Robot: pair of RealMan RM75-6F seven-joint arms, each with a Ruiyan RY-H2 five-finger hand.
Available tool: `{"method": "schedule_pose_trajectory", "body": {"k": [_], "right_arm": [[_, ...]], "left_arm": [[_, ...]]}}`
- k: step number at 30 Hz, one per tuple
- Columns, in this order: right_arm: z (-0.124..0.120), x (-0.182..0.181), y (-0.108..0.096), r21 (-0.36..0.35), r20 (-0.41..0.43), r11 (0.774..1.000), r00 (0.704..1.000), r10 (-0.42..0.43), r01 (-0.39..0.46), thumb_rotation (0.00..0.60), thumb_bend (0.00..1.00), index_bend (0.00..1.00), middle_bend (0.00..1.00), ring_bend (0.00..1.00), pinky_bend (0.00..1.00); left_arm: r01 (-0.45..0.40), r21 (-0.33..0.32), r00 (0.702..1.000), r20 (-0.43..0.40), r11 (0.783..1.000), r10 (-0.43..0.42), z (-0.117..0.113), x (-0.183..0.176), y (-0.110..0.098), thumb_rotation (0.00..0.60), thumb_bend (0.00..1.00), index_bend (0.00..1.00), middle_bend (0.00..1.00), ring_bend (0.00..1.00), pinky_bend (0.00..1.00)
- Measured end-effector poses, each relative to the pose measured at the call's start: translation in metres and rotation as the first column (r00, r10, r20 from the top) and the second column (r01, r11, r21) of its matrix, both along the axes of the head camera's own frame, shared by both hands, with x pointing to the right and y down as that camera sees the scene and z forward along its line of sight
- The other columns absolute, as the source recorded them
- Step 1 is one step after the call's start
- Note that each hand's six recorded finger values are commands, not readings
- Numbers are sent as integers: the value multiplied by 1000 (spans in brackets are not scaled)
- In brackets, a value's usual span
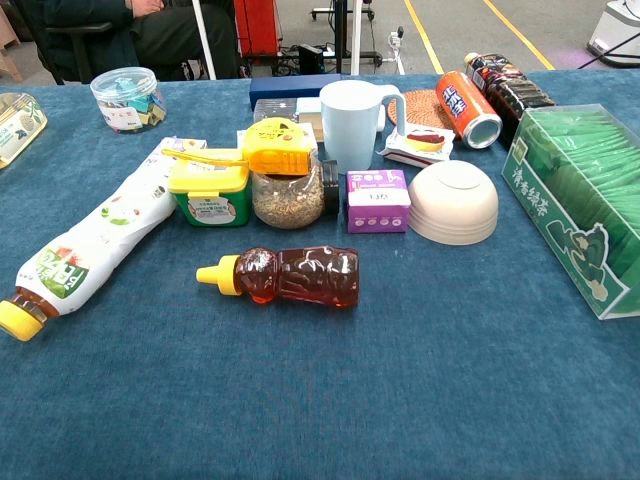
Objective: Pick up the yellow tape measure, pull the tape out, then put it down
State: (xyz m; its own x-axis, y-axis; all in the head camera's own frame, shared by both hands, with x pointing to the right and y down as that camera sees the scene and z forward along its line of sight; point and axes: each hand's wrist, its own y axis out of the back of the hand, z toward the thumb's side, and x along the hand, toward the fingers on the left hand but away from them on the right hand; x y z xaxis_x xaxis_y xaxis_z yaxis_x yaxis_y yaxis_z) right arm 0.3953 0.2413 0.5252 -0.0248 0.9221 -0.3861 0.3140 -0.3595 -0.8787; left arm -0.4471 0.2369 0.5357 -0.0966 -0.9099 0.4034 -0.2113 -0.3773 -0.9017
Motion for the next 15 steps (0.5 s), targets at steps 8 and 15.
{"method": "schedule_pose_trajectory", "body": {"k": [8,15], "right_arm": [[2,-1,0,-7,-1,1000,1000,0,0,600,328,411,392,396,443],[0,-2,0,-3,0,1000,1000,-4,4,600,328,411,392,396,443]], "left_arm": [[-2,-9,1000,-5,1000,2,4,1,-1,600,237,552,401,329,377],[6,-1,1000,-5,1000,-6,2,-2,0,600,237,553,401,329,377]]}}
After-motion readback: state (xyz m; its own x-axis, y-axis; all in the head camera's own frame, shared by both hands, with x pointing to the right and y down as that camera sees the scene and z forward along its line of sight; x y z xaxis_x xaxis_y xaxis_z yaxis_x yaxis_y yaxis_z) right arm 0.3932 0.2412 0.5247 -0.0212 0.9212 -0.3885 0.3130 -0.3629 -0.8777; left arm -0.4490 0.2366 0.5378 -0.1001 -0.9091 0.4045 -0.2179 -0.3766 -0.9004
